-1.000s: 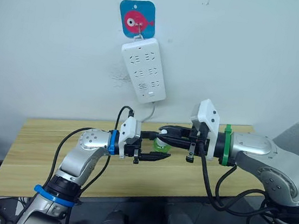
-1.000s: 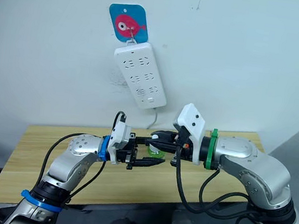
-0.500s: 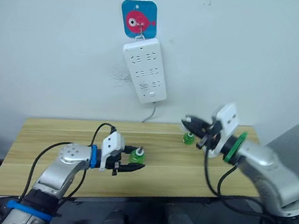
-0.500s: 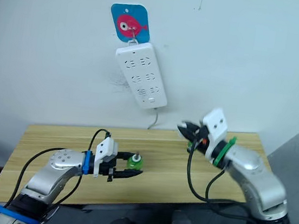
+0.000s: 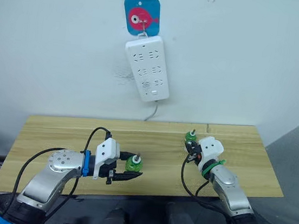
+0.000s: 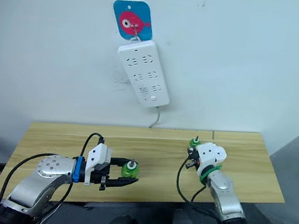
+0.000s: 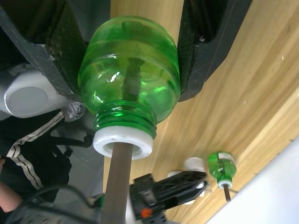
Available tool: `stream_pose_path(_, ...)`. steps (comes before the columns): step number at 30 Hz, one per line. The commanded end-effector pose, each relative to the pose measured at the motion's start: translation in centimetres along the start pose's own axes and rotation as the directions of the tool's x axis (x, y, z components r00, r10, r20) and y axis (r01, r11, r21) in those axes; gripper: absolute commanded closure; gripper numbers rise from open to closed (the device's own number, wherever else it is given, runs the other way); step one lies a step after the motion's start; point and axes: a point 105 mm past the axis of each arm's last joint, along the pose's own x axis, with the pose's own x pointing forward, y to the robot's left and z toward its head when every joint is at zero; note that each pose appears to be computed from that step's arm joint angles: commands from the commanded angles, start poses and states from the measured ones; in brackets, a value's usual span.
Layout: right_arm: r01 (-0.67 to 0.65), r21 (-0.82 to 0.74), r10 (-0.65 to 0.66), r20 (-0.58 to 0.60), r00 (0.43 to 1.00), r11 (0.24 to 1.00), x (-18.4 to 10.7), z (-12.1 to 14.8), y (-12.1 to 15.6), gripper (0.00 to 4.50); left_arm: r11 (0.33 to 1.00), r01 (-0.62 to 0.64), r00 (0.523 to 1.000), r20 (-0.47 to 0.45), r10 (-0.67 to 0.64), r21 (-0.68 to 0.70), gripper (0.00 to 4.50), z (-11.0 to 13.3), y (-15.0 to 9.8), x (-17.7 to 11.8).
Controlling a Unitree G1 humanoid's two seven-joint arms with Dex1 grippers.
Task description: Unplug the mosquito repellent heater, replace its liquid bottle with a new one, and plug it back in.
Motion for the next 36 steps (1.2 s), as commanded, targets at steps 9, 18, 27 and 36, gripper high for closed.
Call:
stream_pose_path(9, 0.060, 0.041, -0.062, 0.055, 0.997, 0.997, -0.3, 0.1, -1.6, 1.81, 1.000, -0.008, 1.000, 0.023, 0.007, 0.026, 2.20, 1.7, -0.6, -0.3)
stream_pose_path(18, -0.329, -0.131, 0.345, 0.124, 0.930, 0.935, -7.2, 8.3, 1.8, 0.67, 0.997, 0.045, 0.993, 0.104, -0.052, 0.065, 2.20, 4.0, 0.4, 1.4)
stream_pose_path(27, -0.711, -0.223, 0.722, -0.042, 0.690, 0.667, -10.6, 14.3, 7.4, 0.67, 0.976, 0.154, 0.960, 0.210, -0.185, 0.154, 2.20, 7.5, 0.9, 4.8)
stream_pose_path(36, -0.717, -0.208, 0.732, -0.003, 0.681, 0.666, -8.9, 15.6, 8.9, 0.67, 0.964, 0.180, 0.941, 0.251, -0.226, 0.193, 2.20, 8.8, 0.8, 5.9)
